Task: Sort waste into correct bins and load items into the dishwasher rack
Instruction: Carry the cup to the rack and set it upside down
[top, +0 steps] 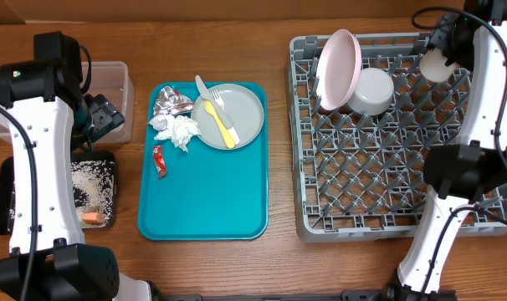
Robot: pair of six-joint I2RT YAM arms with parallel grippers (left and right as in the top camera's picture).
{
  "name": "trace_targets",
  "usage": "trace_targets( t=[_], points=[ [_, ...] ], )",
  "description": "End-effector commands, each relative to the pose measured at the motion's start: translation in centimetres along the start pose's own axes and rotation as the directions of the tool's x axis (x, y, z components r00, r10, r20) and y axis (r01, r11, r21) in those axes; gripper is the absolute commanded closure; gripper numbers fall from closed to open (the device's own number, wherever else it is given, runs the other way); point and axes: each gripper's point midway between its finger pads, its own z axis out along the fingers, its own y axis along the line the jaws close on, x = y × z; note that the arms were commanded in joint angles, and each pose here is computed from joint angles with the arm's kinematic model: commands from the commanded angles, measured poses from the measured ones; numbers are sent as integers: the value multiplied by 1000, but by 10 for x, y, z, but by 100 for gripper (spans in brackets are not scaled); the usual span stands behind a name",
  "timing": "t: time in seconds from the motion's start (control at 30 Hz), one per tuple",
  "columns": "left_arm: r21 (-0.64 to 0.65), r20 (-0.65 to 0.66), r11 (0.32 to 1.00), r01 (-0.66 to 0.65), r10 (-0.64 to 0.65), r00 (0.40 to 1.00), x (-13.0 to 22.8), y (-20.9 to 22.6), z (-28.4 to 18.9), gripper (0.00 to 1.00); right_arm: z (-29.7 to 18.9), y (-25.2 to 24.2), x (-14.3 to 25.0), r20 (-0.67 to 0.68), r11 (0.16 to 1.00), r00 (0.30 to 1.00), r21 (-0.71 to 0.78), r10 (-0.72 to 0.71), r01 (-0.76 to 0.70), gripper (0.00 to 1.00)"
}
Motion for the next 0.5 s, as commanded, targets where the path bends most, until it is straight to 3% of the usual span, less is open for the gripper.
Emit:
trace_targets(
  t=[0.0, 0.2, 0.47],
  points=[
    [3, 30, 1000, -2, 2, 1000, -5, 2, -8, 0, 16, -16, 1, -27, 999, 999, 32, 21, -20, 48],
    [3, 30, 1000, -1, 1, 1000, -5, 2, -8, 0, 54, -31, 8, -80, 997, 996, 61, 46, -41, 48],
    [3, 31, 1000, -2, 2, 1000, -5, 2, -8, 0, 64, -28, 12, -97, 998, 994, 49, 46, -41, 48]
  ],
)
